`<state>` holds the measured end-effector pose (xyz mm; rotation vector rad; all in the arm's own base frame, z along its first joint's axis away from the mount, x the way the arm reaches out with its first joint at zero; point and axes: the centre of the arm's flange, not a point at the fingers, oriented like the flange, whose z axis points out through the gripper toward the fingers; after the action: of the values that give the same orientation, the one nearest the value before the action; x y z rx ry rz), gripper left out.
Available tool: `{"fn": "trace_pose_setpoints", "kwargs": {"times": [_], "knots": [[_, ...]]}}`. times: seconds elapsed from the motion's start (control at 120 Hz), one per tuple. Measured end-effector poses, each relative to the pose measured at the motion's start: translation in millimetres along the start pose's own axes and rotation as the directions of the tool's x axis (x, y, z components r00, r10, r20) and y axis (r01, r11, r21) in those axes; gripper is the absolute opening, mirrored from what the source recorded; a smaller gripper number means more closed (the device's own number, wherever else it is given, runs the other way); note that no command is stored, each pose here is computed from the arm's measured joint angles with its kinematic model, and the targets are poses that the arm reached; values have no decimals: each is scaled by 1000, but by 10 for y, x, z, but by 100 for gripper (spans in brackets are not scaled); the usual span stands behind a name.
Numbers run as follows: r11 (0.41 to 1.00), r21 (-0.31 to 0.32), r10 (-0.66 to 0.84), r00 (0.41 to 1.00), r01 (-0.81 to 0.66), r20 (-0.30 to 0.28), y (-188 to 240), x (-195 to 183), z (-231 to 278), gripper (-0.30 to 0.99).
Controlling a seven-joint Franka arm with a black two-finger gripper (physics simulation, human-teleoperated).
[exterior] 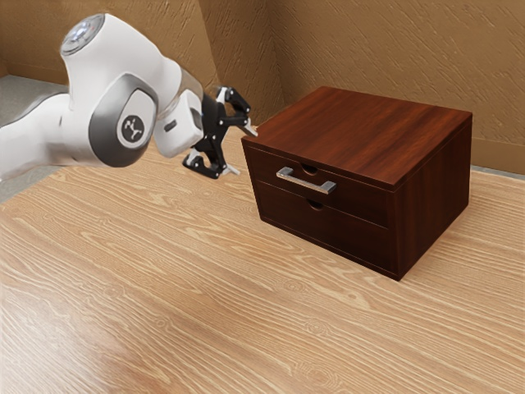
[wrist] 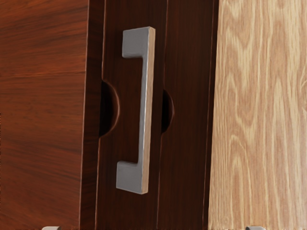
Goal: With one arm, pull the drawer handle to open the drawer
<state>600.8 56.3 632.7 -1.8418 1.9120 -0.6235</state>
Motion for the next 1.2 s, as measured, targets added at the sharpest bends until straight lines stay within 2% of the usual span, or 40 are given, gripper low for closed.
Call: {"fn": "trace_pose_setpoints", "kwargs": {"times": [0.383,0.767,1.2], "knots": [[997,-18,70,998,-70,-3,214,75,349,40],[993,26,115,990,-113,-79,57,515,688,35],[996,37,84,993,-81,-85,2,415,810,31]]}}
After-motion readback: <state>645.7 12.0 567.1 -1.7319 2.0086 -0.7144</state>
